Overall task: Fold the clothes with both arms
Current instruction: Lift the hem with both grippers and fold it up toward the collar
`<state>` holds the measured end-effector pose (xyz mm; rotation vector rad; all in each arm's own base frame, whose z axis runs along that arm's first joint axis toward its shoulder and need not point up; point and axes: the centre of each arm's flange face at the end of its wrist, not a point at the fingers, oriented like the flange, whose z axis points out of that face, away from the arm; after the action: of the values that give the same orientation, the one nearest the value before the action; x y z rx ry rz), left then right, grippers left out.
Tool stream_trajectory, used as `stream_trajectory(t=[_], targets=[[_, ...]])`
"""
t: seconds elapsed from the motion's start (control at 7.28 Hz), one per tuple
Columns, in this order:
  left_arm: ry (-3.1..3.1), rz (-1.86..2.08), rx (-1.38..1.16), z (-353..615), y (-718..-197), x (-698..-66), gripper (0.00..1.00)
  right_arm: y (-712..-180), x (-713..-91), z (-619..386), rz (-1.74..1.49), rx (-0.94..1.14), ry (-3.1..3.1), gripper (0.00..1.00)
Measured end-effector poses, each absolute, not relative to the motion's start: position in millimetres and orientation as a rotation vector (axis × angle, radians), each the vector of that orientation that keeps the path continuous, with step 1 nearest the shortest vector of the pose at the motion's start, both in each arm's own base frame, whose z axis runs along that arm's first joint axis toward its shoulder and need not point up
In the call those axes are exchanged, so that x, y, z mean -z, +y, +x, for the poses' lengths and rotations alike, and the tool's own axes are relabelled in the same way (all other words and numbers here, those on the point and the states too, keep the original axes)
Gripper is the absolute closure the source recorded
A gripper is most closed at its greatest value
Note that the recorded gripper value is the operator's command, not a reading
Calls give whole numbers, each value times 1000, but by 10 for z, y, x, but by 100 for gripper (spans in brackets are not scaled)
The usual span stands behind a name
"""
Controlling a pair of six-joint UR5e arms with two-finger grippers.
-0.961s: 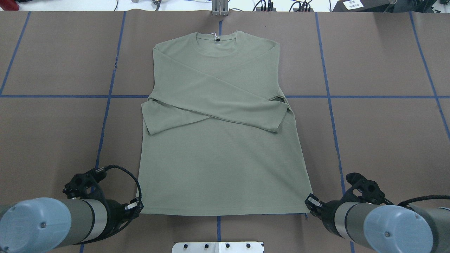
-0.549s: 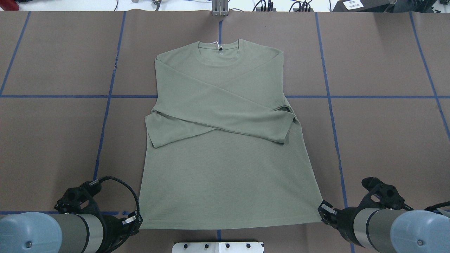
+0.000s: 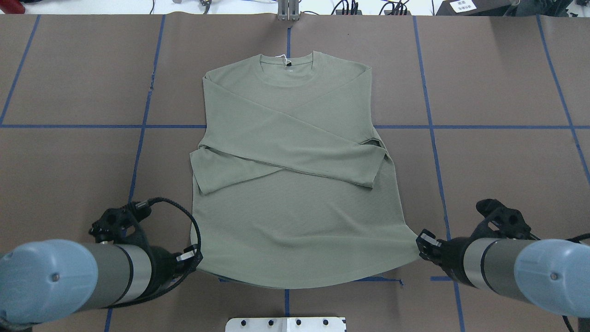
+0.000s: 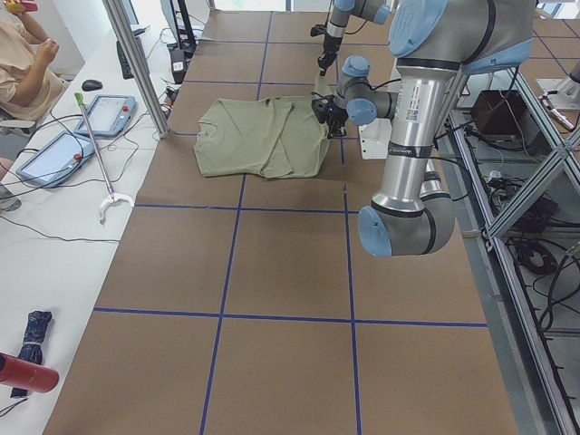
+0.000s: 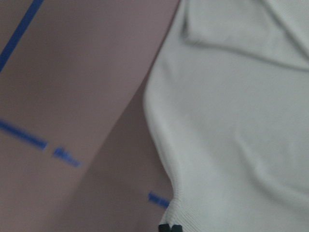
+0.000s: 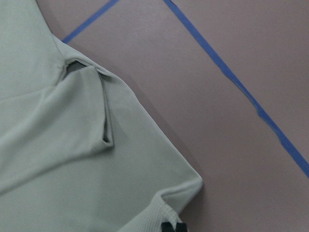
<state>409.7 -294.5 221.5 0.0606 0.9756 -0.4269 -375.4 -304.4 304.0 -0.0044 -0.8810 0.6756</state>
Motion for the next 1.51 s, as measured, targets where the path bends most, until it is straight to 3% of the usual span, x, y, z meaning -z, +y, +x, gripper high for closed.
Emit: stream_trajectory(t=[0.41, 0.69, 0.96, 1.51], targets=[[941, 268, 476, 4017, -4381, -2680, 100, -4914, -2981, -3787, 141, -622, -742, 100], [895, 325, 515, 4036, -5041, -2980, 100, -5815, -3002, -3837, 183, -608, -663, 100], [890, 377, 553, 4144, -5505, -3251, 100, -6332, -3117, -4138, 204, -604, -668, 100], [926, 492, 597, 4218, -5908, -3476, 100, -6612, -3325, -4375, 216, -601, -678, 100]])
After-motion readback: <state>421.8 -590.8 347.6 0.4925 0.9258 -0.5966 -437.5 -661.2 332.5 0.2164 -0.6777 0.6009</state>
